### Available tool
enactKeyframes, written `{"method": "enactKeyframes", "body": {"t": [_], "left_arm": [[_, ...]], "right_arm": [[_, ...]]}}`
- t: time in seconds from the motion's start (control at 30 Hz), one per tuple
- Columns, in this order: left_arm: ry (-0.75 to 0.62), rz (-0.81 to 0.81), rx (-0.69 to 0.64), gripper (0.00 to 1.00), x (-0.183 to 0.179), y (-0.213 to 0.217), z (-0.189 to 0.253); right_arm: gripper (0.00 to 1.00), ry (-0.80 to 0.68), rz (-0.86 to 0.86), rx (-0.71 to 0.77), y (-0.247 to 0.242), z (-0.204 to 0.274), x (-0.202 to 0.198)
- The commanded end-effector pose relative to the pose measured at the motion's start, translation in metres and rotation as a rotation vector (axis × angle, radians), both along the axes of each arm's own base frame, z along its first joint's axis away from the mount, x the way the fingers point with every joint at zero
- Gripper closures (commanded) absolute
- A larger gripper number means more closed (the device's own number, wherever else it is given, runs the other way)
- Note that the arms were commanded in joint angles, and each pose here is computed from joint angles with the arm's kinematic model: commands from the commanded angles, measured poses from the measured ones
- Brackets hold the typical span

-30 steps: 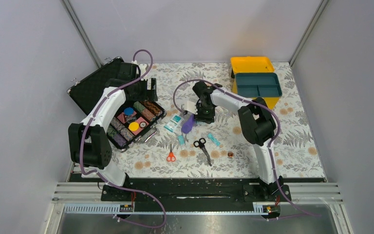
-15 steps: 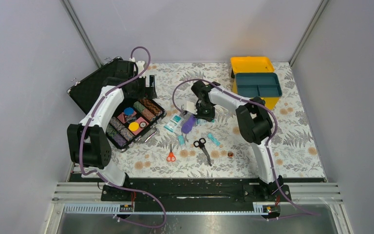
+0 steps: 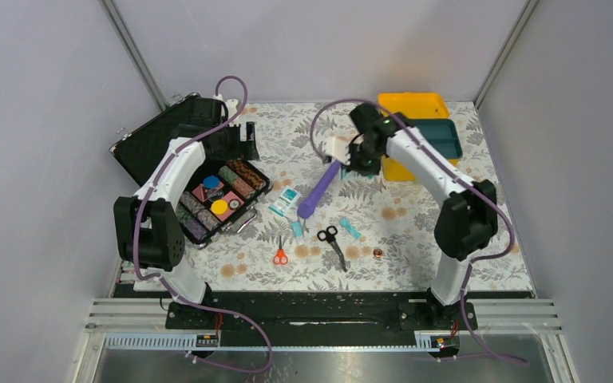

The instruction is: Organize the medicine kit

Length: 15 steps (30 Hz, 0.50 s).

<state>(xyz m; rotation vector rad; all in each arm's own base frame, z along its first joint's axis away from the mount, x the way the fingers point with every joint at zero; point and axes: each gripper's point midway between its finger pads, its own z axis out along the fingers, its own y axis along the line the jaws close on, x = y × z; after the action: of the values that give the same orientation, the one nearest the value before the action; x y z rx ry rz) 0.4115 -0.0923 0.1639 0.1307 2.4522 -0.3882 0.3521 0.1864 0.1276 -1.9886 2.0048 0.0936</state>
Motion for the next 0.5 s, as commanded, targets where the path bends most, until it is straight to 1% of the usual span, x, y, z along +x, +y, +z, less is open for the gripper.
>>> {"method": "enactKeyframes", "body": {"t": [0.0,0.07,0.3,0.37,0.47], "left_arm": [[-0.08,0.006,-0.041,0.13,0.02,-0.005,0.024],[-0.085,0.003,-0.038,0.14,0.023,-0.005,0.025],[-0.096,-0.016,-0.009,0.14,0.027,-0.002,0.029],[-0.1,-0.025,0.001,0.14,0.027,-0.001,0.031],[-0.112,-0.03,0.018,0.14,0.028,0.001,0.035]], "right_arm": [[0.93,-0.058,-0.049,0.085,-0.032,0.056,0.02],[0.92,-0.108,-0.075,0.087,-0.052,0.072,0.037],[0.92,-0.278,-0.154,0.02,-0.131,0.097,0.112],[0.91,-0.273,-0.146,0.011,-0.148,0.096,0.125],[0.9,-0.243,-0.123,-0.006,-0.164,0.091,0.133]]}}
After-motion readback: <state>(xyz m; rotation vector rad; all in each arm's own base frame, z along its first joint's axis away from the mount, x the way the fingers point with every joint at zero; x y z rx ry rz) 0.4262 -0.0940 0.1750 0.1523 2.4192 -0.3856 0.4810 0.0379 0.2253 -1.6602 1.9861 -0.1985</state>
